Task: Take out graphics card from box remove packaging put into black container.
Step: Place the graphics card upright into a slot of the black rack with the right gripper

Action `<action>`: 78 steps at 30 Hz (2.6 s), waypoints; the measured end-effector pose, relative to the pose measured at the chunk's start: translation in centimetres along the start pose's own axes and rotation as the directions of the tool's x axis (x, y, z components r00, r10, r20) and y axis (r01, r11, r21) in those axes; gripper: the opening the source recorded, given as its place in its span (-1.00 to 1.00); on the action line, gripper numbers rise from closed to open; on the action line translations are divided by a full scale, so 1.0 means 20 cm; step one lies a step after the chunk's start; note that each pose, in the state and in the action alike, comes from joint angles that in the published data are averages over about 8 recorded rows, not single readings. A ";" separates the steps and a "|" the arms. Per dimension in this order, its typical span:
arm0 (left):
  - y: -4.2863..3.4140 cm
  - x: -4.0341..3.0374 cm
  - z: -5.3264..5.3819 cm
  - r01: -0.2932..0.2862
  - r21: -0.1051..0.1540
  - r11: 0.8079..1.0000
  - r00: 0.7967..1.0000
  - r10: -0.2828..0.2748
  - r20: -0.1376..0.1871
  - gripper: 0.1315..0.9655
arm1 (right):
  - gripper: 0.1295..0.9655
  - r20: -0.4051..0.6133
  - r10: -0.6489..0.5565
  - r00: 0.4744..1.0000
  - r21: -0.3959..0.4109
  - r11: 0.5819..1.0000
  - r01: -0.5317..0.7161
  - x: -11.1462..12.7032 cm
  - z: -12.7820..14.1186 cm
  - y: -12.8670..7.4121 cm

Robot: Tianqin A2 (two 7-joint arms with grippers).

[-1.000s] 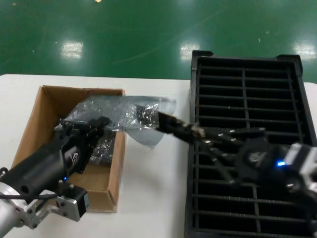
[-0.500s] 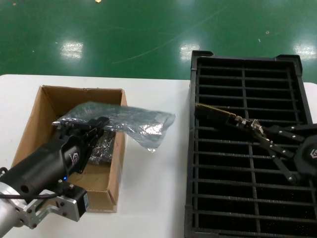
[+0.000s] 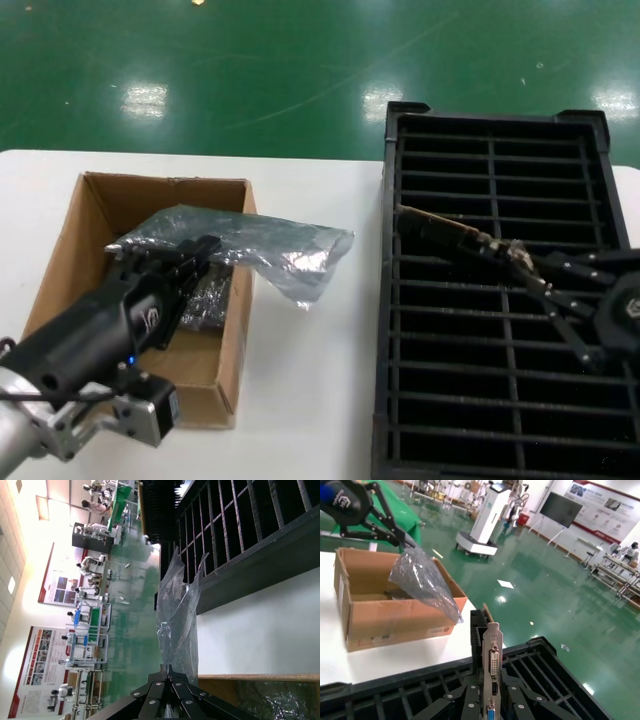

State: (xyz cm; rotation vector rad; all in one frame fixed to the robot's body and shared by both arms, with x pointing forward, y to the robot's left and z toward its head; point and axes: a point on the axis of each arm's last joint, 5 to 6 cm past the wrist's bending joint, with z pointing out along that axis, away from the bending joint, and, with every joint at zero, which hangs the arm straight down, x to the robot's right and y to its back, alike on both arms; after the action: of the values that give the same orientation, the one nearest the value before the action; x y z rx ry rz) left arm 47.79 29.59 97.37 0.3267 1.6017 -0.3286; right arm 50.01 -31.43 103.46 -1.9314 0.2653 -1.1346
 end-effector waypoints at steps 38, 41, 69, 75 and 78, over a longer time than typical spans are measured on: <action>0.000 0.000 0.00 0.000 0.000 1.000 1.000 0.000 0.000 -0.98 | -0.86 0.446 -0.118 0.887 -0.320 0.905 0.281 0.38 0.10 -0.37; 0.000 0.000 0.00 0.000 0.000 1.000 1.000 0.000 0.000 -0.98 | -0.86 0.451 -0.103 0.886 -0.333 0.902 0.274 0.38 0.12 -0.36; 0.000 0.000 0.00 0.000 0.000 1.000 1.000 0.000 0.000 -0.98 | -0.86 0.452 0.023 0.891 -0.401 0.898 0.181 0.39 0.23 -0.32; 0.000 0.000 0.00 0.000 0.000 1.000 1.000 0.000 0.000 -0.98 | -0.86 0.443 0.027 0.896 -0.418 0.891 0.180 0.39 0.25 -0.30; 0.000 0.000 0.00 0.000 0.000 1.000 1.000 0.000 0.000 -0.98 | -0.86 0.440 0.030 0.897 -0.427 0.886 0.180 0.39 0.25 -0.29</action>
State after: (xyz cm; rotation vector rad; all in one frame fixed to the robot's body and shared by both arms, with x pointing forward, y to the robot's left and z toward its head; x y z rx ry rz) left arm 47.79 29.59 97.37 0.3267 1.6017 -0.3286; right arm 57.19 -29.40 111.56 -2.5808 0.2230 -0.6850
